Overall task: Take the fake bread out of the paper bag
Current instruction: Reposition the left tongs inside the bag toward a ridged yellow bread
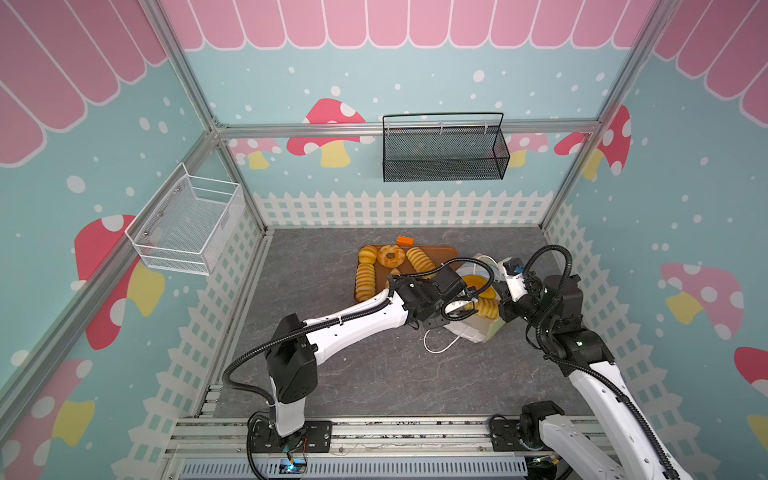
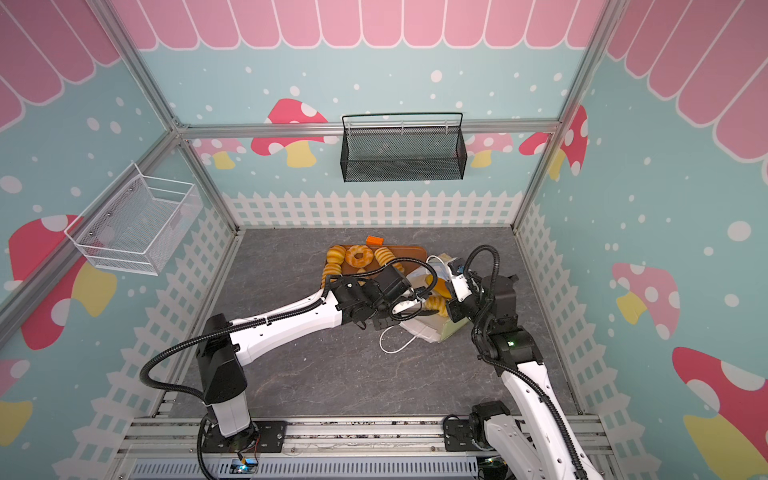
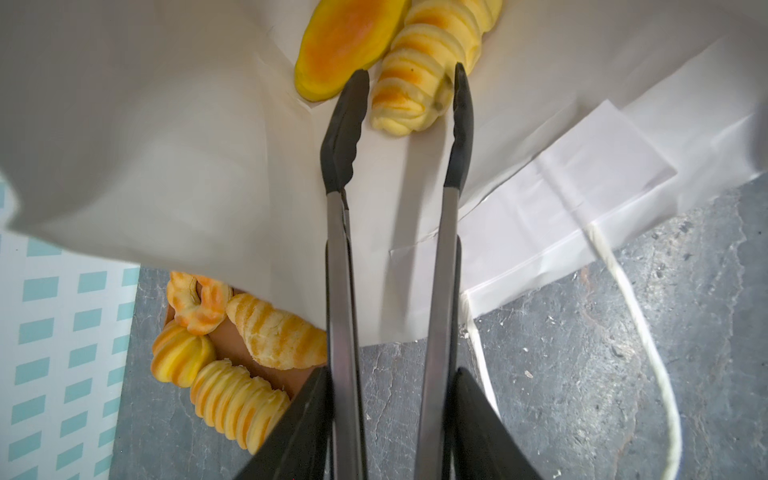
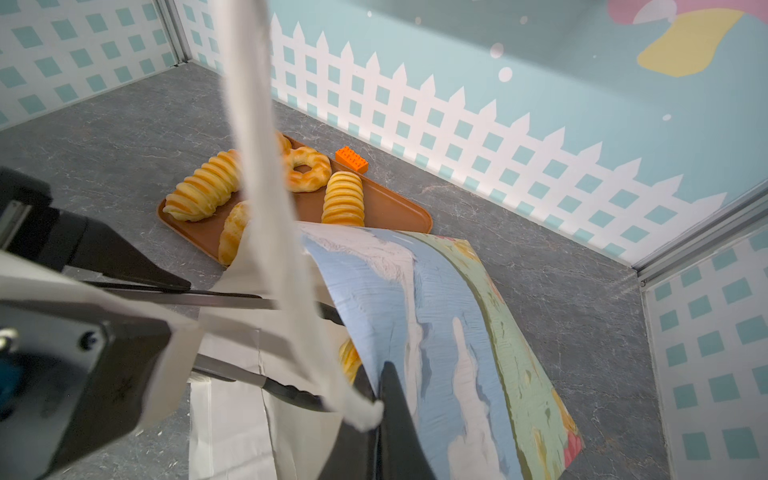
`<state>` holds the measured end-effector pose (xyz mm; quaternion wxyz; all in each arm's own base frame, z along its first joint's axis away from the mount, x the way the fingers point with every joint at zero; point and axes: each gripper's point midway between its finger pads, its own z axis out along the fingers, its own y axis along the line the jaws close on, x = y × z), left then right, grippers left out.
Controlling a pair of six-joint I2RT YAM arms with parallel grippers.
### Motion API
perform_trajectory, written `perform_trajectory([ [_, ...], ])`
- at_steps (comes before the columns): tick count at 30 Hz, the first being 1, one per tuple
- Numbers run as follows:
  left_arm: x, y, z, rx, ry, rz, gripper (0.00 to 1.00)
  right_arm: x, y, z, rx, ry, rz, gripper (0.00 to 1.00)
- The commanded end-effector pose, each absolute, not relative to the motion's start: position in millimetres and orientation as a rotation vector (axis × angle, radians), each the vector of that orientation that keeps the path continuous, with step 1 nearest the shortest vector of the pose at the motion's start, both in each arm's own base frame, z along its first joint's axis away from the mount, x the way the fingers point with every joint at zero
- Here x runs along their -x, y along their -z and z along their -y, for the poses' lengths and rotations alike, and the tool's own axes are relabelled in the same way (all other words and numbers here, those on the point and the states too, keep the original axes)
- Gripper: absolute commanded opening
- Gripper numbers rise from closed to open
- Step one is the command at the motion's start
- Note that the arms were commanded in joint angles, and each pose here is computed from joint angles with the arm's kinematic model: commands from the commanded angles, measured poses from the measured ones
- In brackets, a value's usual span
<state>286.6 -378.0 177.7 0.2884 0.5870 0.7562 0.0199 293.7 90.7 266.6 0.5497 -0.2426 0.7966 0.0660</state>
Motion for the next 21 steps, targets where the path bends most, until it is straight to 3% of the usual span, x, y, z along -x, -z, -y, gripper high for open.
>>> perform_trajectory([
  [1,-287.5,-205.9,387.0,-1.511,0.028,-1.968,0.45,-291.3,-276.7,-94.9,0.605,-0.157,-1.838,0.00],
  [21,-304.8,-165.9,402.8,-1.587,0.119,-2.052,0.50,-291.9,-280.8,-99.8,0.633,-0.176,-1.826,0.00],
])
